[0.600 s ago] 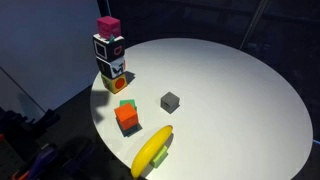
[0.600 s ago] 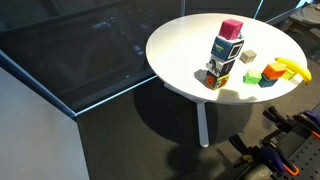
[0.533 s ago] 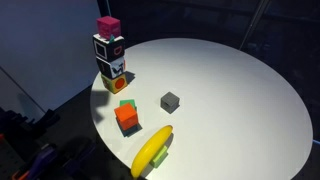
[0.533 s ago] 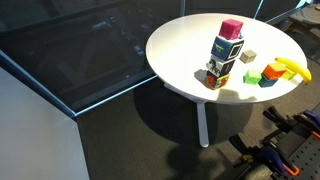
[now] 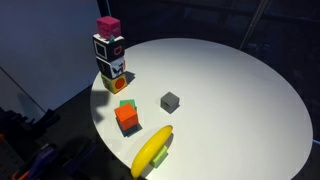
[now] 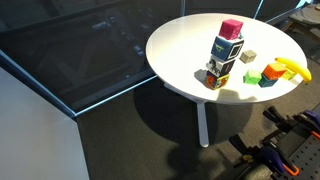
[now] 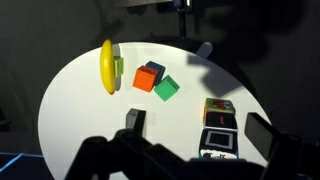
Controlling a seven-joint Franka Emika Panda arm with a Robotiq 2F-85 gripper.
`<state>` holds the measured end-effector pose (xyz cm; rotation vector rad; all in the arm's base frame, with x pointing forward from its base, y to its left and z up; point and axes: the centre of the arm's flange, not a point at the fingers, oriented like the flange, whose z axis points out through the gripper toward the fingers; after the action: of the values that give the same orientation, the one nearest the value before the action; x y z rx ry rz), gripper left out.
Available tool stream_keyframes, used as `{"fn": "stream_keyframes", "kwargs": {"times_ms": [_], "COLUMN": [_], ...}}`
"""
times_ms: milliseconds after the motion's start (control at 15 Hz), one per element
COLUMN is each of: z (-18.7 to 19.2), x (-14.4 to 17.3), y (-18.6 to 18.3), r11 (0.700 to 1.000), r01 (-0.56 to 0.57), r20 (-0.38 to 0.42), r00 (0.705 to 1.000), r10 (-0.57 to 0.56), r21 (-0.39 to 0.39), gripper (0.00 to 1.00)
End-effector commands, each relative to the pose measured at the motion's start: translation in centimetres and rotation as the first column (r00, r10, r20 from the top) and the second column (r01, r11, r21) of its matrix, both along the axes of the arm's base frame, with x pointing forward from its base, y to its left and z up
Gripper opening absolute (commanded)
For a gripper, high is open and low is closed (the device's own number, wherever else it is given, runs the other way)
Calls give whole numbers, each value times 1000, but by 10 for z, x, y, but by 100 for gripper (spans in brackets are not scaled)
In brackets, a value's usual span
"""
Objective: Move the grey building block to the left
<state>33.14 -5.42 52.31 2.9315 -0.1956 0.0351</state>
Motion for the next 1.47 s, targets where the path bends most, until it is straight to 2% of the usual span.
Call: {"fn": "stream_keyframes", "kwargs": {"times_ms": [0,333,600,1133,1400], "z": [0,-1,-4,-10,-14], "x": [0,13,28,76,103], "y": [0,-9,-22,-49,-62], "r11": [1000,1000,999,1000,998], "r01": [0,24,32,21,57], "r20": [0,-6,25,208,251], "r00": [1000,1000,999,978,966], "r10": [0,-24,-32,-25,-60], "r21": [0,6,5,22,18], "gripper": [100,100,100,100,100]}}
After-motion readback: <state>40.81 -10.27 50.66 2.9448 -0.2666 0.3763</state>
